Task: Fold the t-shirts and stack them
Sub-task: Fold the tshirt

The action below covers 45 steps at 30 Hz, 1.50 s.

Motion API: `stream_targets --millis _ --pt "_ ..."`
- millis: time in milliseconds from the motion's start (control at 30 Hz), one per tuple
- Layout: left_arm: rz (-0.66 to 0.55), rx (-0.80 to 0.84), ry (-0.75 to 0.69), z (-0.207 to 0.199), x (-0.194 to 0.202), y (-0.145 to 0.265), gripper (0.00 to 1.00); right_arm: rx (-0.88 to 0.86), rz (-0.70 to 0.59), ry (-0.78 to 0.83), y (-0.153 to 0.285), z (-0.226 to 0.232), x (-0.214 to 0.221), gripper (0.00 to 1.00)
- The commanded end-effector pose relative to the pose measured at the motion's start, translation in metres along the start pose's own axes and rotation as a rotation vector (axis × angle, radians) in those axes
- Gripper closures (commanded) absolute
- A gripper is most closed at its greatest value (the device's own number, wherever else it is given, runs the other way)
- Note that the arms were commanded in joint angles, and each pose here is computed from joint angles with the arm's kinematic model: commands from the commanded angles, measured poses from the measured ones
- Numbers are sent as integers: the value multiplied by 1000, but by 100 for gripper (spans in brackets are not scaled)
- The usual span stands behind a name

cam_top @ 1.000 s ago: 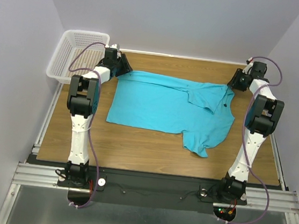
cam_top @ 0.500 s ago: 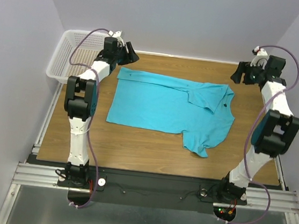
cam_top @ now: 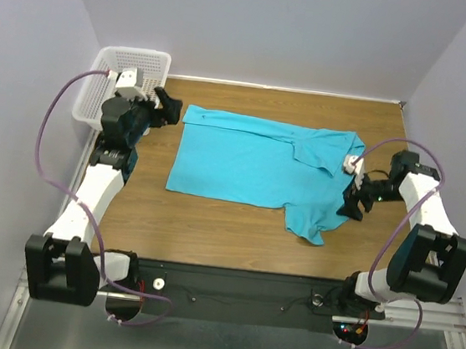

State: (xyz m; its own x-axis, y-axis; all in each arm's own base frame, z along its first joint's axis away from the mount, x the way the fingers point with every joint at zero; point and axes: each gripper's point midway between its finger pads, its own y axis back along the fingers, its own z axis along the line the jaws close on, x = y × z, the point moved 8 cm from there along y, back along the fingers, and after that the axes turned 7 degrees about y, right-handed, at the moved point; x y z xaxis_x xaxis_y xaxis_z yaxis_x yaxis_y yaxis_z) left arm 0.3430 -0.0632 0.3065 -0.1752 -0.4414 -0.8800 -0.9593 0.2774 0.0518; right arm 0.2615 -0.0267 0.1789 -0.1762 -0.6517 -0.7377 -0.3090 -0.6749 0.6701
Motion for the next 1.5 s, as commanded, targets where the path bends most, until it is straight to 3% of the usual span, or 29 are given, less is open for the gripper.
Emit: stream_targets --millis 0,33,167,333,433,667,1067,1333,1367,1400,1467 --pt "127 -132 52 31 39 34 3 -191 2 143 1 53 -4 23" --pt "213 -165 82 38 60 45 6 -209 11 140 -2 64 -1 24" --pt "347 -225 234 43 104 76 12 -266 88 164 -18 90 2 26" --pt "421 -306 392 52 146 100 21 -237 114 216 -31 97 -1 26" --pt "438 -358 431 57 156 99 28 -229 103 198 -33 95 -3 27" --pt "503 -549 451 80 176 91 31 -177 117 184 -33 88 -3 27" --pt "507 -606 460 89 190 84 37 -215 141 218 -36 92 5 25" --pt "510 -620 474 97 200 74 55 -215 150 222 -36 92 7 25" --pt "511 -607 476 96 200 72 62 -215 155 225 -36 92 7 25" --pt "524 -608 479 97 203 71 62 -216 158 226 -36 92 8 25" --pt "538 -584 482 95 205 70 75 -213 172 236 -36 92 10 25"
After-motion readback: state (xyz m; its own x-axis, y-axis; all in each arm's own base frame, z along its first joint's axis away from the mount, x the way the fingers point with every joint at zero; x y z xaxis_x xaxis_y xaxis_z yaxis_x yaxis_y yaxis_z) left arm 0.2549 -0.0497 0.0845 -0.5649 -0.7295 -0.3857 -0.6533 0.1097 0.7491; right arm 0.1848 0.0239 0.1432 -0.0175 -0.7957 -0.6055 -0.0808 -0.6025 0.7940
